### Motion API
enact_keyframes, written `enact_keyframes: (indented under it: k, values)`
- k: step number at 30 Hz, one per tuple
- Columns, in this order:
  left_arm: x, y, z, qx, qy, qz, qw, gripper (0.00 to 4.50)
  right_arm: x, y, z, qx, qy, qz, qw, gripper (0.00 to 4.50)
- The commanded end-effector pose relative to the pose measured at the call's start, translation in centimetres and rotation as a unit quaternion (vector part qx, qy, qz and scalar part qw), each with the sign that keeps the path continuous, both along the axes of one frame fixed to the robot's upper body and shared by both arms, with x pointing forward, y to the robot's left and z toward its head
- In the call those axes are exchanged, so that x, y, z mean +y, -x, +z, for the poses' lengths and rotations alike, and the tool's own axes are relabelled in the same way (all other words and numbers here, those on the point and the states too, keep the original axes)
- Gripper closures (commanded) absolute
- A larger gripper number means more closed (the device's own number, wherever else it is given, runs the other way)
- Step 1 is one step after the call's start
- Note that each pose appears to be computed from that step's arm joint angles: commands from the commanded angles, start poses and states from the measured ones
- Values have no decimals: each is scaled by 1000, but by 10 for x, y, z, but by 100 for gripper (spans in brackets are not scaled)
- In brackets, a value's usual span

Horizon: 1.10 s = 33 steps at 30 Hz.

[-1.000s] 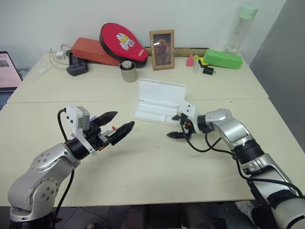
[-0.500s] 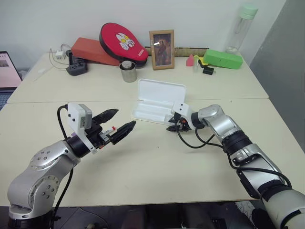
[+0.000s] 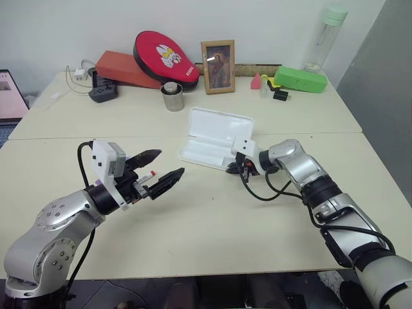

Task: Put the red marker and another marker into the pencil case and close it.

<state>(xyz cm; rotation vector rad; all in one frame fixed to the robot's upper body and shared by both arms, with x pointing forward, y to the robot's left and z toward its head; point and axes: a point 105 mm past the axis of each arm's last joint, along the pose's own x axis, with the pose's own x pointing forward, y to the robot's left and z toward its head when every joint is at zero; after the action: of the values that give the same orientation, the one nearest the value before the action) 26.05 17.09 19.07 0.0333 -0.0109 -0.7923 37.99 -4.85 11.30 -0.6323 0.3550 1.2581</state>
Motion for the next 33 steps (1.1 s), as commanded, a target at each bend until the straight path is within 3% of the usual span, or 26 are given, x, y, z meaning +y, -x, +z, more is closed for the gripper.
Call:
enact_keyframes:
  k: [1,11,27,33]
  values:
    - [-2,15,3,-2,-33,-36,999,0,6,29,22,-36,-17,113,993,446]
    - [8,39,-5,30,-73,-59,995,0,-12,64,8,-44,35,194,979,446]
    - [7,35,-2,26,-71,-57,995,0,-14,54,-5,-27,42,155,987,446]
    - [7,35,-3,27,-71,-60,995,0,-11,57,0,-24,30,156,987,291]
